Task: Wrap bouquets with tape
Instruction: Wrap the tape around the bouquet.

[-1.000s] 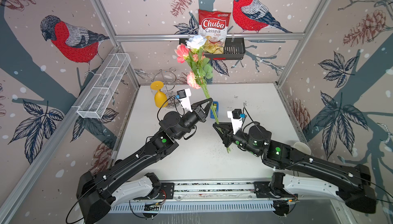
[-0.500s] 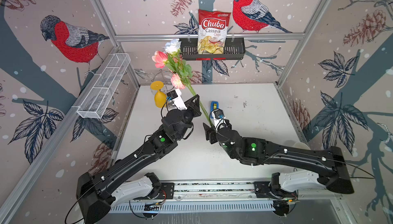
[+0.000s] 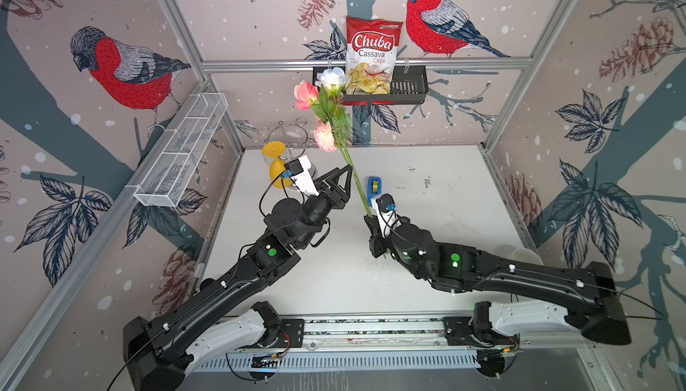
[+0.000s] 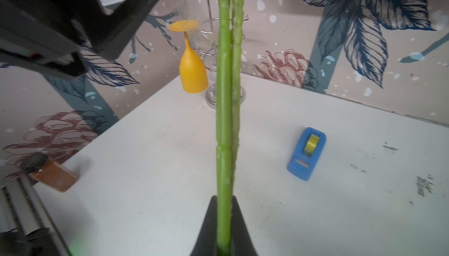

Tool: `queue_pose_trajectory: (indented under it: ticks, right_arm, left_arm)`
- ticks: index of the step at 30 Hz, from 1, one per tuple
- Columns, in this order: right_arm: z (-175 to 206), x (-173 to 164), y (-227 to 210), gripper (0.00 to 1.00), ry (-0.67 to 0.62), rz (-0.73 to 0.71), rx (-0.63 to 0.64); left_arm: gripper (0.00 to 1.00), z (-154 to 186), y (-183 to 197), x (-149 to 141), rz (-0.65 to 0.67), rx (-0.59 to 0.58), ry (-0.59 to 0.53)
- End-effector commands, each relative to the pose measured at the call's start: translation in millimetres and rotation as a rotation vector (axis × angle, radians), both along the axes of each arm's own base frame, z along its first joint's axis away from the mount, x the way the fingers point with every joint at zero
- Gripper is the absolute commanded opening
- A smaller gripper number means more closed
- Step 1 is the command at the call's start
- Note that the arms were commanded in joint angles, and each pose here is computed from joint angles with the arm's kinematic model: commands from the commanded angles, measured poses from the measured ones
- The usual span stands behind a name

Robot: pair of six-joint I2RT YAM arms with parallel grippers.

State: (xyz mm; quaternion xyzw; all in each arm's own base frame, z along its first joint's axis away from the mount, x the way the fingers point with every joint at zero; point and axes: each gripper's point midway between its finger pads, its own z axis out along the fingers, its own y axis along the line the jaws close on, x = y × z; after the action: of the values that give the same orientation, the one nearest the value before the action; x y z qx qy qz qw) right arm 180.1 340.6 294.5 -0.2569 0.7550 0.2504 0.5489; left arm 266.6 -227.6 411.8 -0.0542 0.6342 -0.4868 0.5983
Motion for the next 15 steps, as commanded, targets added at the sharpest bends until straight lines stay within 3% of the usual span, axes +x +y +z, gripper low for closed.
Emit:
queue_pose_trajectory:
  ticks: [1,4,11,15]
  right_arm:
    - [36,-19,13,0.0,-0.038,0.145,0.156]
    - [41,-20,11,0.0,-0.047,0.15,0.159]
    - [39,-22,21,0.0,-0.036,0.178,0.13]
    - [41,-32,24,0.0,-0.018,0.236,0.176]
  left_arm:
    - [0.57,9,-7,-12,-0.081,-0.017,-0.045]
    - [0.58,-1,-9,-9,-0.079,-0.006,-0.011]
    - [0.56,10,-13,-14,-0.125,-0.073,-0.054]
    - [0.4,17,-7,-17,-0.106,-0.077,-0.098]
